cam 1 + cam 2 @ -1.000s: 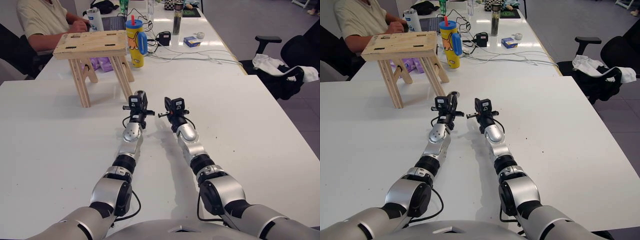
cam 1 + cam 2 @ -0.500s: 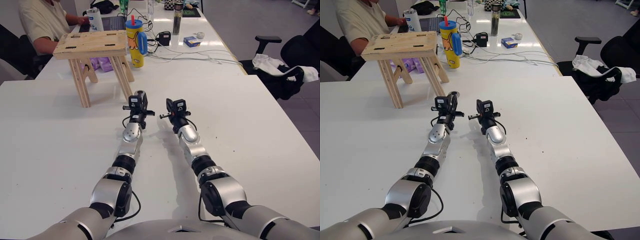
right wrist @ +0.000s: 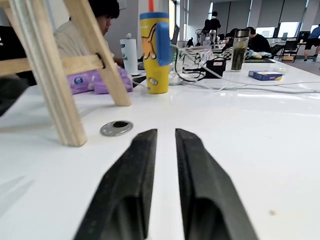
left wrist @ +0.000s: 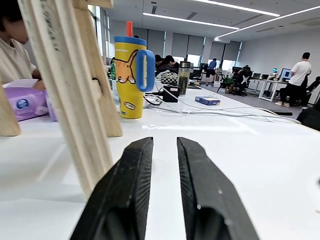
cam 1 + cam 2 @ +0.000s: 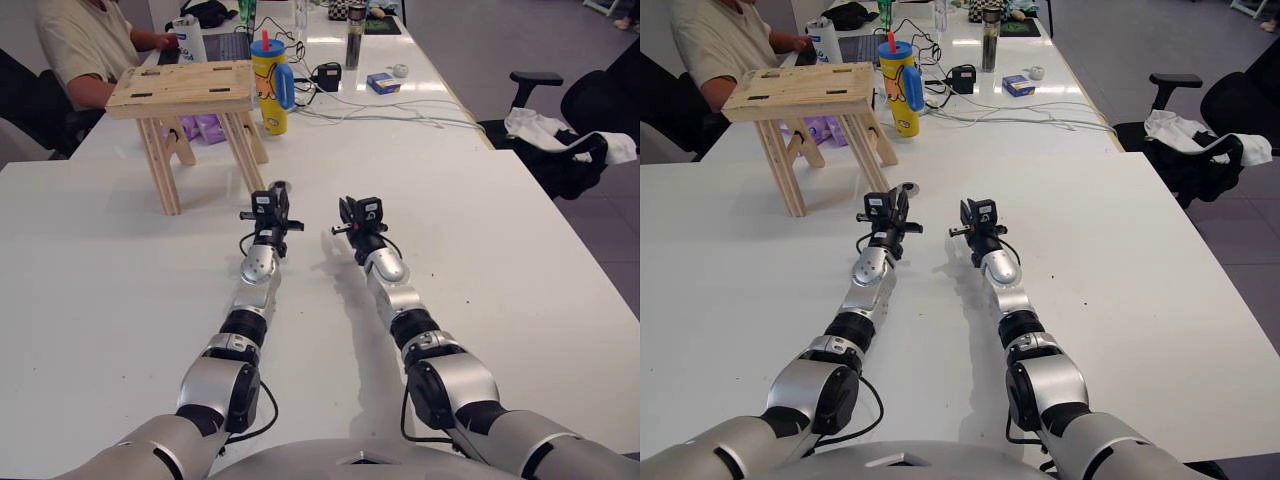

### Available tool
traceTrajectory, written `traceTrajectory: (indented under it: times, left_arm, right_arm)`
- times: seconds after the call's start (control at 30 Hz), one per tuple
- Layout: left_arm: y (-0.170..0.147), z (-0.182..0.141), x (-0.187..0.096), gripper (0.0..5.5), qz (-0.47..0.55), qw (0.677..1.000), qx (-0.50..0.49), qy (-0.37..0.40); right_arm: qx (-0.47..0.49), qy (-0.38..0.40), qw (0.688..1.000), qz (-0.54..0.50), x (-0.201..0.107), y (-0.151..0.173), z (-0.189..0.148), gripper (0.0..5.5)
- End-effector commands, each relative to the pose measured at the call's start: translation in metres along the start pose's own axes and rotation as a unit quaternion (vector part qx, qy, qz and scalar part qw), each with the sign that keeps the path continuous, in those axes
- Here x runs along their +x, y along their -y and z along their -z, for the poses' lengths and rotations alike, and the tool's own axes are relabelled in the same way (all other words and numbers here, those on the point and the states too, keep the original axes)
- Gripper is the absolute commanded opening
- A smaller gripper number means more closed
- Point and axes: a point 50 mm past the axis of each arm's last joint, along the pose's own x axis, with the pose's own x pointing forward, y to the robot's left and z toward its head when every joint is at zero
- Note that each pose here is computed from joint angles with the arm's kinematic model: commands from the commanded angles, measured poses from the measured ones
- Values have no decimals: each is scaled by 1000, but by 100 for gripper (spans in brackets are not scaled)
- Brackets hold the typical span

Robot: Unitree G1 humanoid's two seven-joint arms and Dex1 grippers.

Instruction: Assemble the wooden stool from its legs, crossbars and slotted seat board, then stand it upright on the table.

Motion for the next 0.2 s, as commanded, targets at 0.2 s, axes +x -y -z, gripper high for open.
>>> traceTrajectory:
  times: [0.2]
  left_arm:
    - [-18,1,-4,89,-28,999,24,-6]
  right_arm:
    - [-33,14,999,27,-1,13,-7,146]
